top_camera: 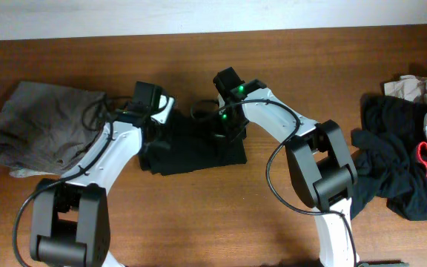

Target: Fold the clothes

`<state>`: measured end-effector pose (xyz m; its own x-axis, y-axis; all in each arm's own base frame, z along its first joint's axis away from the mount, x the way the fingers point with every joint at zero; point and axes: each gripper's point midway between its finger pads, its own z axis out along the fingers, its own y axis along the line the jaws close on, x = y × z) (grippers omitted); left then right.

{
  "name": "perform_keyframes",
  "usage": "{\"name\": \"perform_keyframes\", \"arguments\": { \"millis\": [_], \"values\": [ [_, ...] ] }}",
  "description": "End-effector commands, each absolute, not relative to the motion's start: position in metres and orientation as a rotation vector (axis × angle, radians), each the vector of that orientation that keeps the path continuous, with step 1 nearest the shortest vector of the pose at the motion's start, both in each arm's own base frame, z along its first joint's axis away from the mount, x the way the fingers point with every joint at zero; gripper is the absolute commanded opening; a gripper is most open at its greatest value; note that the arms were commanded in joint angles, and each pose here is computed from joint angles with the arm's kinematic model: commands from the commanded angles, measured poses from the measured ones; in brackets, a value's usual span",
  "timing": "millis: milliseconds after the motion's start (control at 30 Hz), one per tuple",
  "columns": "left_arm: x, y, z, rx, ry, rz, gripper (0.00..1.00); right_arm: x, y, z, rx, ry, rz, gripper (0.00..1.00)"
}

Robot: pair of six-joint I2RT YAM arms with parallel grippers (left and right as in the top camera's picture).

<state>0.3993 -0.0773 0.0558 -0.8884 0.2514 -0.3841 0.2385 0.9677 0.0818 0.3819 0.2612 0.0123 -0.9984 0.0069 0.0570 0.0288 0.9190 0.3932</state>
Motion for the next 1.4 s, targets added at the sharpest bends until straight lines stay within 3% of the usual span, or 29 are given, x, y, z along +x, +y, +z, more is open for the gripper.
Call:
{"name": "perform_keyframes", "arguments": {
  "millis": [0,233,333,433,500,567,600,733,1367],
  "values": [
    [0.410,-0.022,0.057,0.133,2.690,0.329,0.01,0.380,0.250,-0.002,-0.057,-3.041,-0.504,0.04],
    [0.409,-0.010,0.065,0.082,2.735,0.255,0.01,0.376,0.246,-0.002,-0.036,-3.032,-0.475,0.04],
    [0.408,-0.033,0.080,0.122,2.753,0.087,0.01,0.377,0.256,0.014,0.183,-3.034,-0.597,0.05],
    [0.407,-0.048,0.101,0.160,2.732,0.003,0.01,0.380,0.255,0.044,0.343,-3.070,-0.648,0.16],
    [0.406,-0.058,0.112,0.183,2.710,-0.044,0.01,0.384,0.247,0.065,0.366,-3.113,-0.647,0.27],
    [0.401,-0.071,0.120,0.217,2.698,-0.101,0.03,0.386,0.236,0.086,0.344,-3.150,-0.643,0.56],
    [0.398,-0.077,0.121,0.236,2.700,-0.127,0.05,0.387,0.230,0.094,0.328,-3.161,-0.650,0.65],
    [0.387,-0.093,0.113,0.295,2.733,-0.148,0.07,0.391,0.204,0.104,0.227,-3.167,-0.651,0.84],
    [0.371,-0.105,0.013,0.373,2.908,-0.134,0.06,0.366,0.182,0.021,0.062,-2.944,-0.754,0.86]
  ]
}}
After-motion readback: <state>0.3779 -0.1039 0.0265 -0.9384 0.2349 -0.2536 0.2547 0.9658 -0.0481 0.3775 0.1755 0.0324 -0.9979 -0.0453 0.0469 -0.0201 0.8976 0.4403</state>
